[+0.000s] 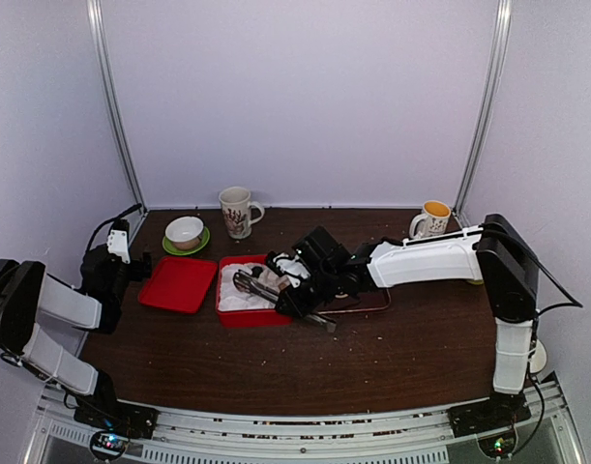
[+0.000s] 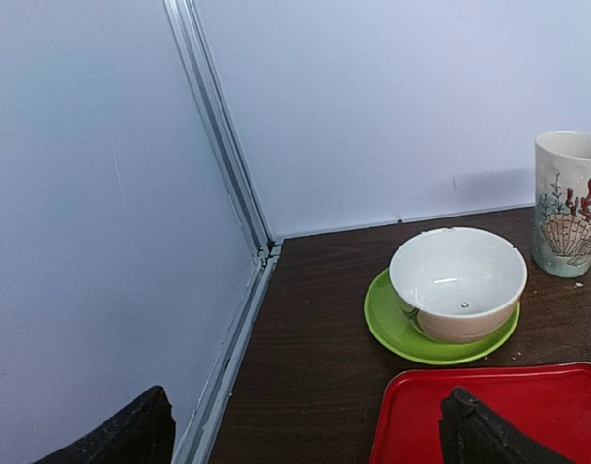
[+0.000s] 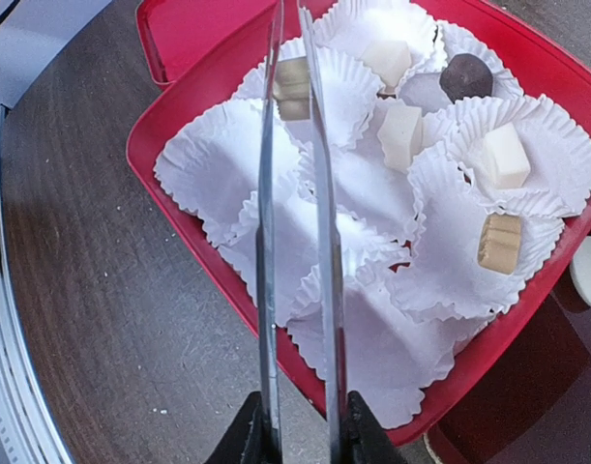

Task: Pack the chocolate
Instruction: Place the fake chocolate in the empty pocket of the box.

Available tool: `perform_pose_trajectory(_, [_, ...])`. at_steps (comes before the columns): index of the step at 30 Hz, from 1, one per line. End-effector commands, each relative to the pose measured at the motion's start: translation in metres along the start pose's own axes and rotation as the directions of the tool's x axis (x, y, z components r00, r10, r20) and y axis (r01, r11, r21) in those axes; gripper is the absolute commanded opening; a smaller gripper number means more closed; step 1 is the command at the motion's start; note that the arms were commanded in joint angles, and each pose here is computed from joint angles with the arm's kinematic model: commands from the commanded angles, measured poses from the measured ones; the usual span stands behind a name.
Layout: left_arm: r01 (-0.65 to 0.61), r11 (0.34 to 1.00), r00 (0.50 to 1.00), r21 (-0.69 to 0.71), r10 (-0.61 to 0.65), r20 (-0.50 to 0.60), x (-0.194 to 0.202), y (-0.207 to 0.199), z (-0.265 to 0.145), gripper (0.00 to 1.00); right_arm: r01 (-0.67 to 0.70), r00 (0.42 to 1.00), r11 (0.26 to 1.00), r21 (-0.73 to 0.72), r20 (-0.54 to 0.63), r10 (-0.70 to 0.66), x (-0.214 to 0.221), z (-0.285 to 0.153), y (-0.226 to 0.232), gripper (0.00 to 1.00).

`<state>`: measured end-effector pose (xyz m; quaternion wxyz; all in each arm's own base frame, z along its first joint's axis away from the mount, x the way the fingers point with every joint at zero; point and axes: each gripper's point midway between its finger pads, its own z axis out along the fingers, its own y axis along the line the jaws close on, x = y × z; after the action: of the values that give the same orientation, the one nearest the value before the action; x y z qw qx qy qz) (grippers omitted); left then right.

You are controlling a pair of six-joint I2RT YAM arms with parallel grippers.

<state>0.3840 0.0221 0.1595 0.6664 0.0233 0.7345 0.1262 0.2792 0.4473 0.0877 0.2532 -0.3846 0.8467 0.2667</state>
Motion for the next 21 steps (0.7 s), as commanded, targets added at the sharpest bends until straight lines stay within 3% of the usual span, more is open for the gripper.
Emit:
perform_pose_trajectory(1, [0.001,1.000,0.999,-0.005,-0.001,0.033,-0.008,0.003,0.000,0.98,0.002,0.999,1.000,-0.017,0.043,-0.002,-0.017,0.004,0.007,0.25])
perform_pose_trajectory(10, [0.000,1.000,0.999,-0.004,0.000,0.032,-0.007,0.003,0.000,0.98,-0.002,0.999,1.000,0.001,0.039,0.002,-0.018,0.016,0.003,0.27])
perform_pose_trajectory(21, [0.001,1.000,1.000,-0.006,-0.001,0.031,-0.007,0.003,0.000,0.98,0.014,0.997,1.000,0.007,0.081,-0.014,-0.033,0.001,0.006,0.37])
